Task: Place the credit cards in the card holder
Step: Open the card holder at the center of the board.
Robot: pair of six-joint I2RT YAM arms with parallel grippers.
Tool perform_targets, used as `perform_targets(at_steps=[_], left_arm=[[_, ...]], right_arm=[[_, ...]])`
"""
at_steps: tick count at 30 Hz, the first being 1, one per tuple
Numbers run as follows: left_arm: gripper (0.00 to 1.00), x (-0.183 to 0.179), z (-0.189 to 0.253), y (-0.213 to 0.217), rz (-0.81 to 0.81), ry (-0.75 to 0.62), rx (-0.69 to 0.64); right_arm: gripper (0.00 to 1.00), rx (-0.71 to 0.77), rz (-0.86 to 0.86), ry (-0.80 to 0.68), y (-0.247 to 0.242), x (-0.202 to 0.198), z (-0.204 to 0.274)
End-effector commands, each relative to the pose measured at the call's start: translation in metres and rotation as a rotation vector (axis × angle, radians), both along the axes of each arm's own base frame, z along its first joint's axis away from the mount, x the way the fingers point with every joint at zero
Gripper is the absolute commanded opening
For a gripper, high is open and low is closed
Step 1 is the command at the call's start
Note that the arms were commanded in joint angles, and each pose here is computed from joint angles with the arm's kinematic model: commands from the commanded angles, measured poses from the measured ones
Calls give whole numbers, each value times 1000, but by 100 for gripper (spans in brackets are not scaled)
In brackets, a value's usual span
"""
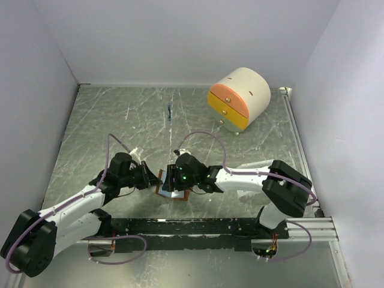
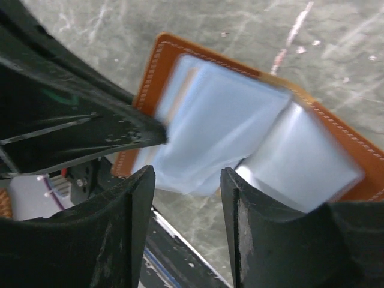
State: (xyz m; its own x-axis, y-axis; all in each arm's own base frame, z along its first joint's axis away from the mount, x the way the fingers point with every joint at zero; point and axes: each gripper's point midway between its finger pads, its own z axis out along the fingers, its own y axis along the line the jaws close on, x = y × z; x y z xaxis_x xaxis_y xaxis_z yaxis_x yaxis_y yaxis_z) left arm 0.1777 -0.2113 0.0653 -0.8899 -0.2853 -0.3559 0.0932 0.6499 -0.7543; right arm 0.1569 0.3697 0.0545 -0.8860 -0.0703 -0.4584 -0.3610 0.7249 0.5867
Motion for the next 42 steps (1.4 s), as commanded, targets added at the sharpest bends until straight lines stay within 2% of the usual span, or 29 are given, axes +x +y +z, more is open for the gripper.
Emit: perform_targets(at_steps=[1, 8, 11, 25, 34, 42], left_arm=[[7, 6, 10, -1, 12, -39, -5], [7, 6, 9, -1, 14, -32, -2], [7, 7, 10, -1, 17, -33, -2], [7, 7, 12, 1, 25, -35, 4], [7, 7, 12, 1, 20, -39, 12], [7, 6, 9, 3, 25, -37, 19]], right_arm=[[45, 22, 17, -60, 13, -2, 25], [30, -80, 39, -122, 11, -8, 18], [29, -127, 33, -143, 10, -8, 15], [31, -161, 52, -148, 21, -5, 5], [15, -213, 19, -151, 8, -3, -2], [13, -227, 6, -158, 1, -2, -1]])
